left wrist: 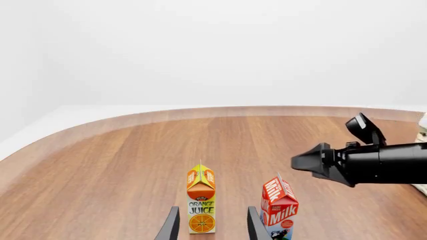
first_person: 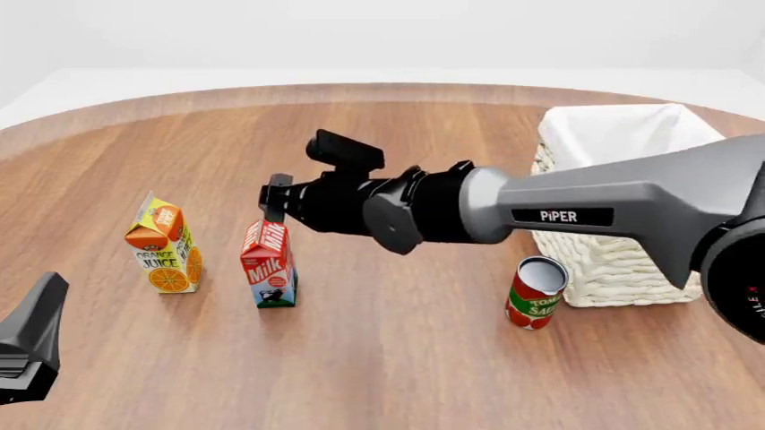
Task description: Pick the milk and place it in the basket.
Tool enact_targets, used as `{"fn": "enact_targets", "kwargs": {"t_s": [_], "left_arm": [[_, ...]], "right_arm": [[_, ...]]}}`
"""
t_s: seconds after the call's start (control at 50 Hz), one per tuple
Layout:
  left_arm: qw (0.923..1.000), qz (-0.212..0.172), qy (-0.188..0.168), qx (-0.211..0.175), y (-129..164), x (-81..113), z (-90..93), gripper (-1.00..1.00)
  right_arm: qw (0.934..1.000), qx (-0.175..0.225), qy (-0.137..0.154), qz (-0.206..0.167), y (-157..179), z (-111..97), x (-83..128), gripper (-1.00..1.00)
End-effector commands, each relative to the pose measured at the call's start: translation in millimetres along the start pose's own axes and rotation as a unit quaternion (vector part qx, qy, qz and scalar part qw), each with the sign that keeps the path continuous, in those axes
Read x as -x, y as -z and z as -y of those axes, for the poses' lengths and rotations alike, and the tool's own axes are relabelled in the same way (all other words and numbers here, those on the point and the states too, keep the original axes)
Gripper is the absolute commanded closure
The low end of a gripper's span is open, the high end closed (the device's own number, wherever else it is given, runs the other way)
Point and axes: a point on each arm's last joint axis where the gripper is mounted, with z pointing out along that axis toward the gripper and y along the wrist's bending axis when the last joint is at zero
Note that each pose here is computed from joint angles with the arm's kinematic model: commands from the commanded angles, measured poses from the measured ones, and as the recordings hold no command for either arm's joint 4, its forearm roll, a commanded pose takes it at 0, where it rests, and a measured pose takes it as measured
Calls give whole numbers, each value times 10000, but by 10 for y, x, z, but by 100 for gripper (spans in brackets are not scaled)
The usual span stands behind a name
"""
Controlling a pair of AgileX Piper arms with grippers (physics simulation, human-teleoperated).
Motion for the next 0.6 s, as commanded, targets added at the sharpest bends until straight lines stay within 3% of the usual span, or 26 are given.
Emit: {"fn": "enact_targets", "kwargs": {"t_s": [0.02, 0.6], "left_arm": [[10000, 0, 0, 0, 0, 0, 0, -100], [10000, 0, 0, 0, 0, 0, 0, -100]], "right_arm": [[10000, -21, -10, -82, -92, -5, -53, -100], [9996, -36, -103, -258, -230, -12, -223, -100]]}}
